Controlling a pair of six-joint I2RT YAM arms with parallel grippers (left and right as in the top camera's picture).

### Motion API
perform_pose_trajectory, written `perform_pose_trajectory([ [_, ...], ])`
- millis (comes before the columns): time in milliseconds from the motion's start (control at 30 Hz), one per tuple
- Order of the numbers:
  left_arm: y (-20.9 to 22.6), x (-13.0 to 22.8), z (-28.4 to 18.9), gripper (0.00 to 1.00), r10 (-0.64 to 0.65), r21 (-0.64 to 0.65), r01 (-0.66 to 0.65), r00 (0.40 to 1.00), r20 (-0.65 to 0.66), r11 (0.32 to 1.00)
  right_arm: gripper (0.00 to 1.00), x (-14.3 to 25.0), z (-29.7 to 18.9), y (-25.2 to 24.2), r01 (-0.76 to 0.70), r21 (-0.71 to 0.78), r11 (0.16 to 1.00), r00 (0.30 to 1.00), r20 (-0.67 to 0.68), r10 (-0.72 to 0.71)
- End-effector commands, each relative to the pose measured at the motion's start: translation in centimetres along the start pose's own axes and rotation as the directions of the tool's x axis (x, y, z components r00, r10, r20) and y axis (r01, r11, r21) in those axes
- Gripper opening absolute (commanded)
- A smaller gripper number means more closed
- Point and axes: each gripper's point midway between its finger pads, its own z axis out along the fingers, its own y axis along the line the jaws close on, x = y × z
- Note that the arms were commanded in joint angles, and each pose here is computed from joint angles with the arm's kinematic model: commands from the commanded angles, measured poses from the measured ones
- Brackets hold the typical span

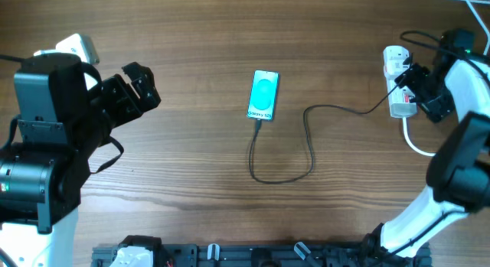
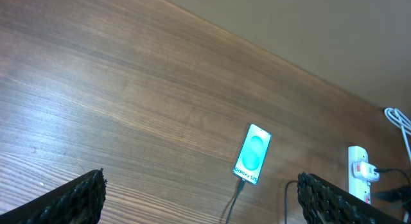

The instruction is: Plug charger to phone and switch on socket

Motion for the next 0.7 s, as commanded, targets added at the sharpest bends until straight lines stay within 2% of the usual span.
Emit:
perform_pose_trajectory([
  [0, 0.3, 0.0, 0.2, 1.0, 0.008, -0.016, -0.008, 1.0, 0.0, 1.0, 1.0, 0.6, -6.0, -0.8, -0.027, -0.032, 0.999, 0.998, 0.05, 0.028],
  [100, 0.3, 0.0, 0.2, 1.0, 0.008, -0.016, -0.008, 1.0, 0.0, 1.0, 1.0, 2.9, -9.8, -2.4, -0.019, -0.027, 0.999, 0.999, 0.04, 0.02],
  [200, 0.3, 0.0, 0.2, 1.0, 0.008, -0.016, -0.008, 1.0, 0.0, 1.0, 1.0, 5.3, -12.7, -2.3, 0.097, -0.083, 0.992, 0.991, 0.099, -0.089],
  [267, 0.3, 0.0, 0.2, 1.0, 0.008, -0.016, -0.008, 1.0, 0.0, 1.0, 1.0, 7.4, -13.5, -2.3, 0.124, -0.116, 0.986, 0.989, 0.098, -0.112],
  [333, 0.3, 0.0, 0.2, 1.0, 0.008, -0.016, -0.008, 1.0, 0.0, 1.0, 1.0, 11.2, -13.7, -1.9, 0.175, -0.183, 0.968, 0.984, 0.071, -0.164],
  [433, 0.3, 0.0, 0.2, 1.0, 0.008, -0.016, -0.008, 1.0, 0.0, 1.0, 1.0, 15.9, -13.9, -2.4, 0.24, -0.227, 0.944, 0.97, 0.1, -0.223],
  [567, 0.3, 0.0, 0.2, 1.0, 0.008, -0.016, -0.008, 1.0, 0.0, 1.0, 1.0, 22.5, -16.6, -1.7, 0.329, -0.433, 0.839, 0.943, 0.097, -0.319],
  [667, 0.3, 0.0, 0.2, 1.0, 0.008, -0.016, -0.008, 1.0, 0.0, 1.0, 1.0, 23.1, -17.7, -2.2, 0.317, -0.467, 0.826, 0.947, 0.114, -0.299],
])
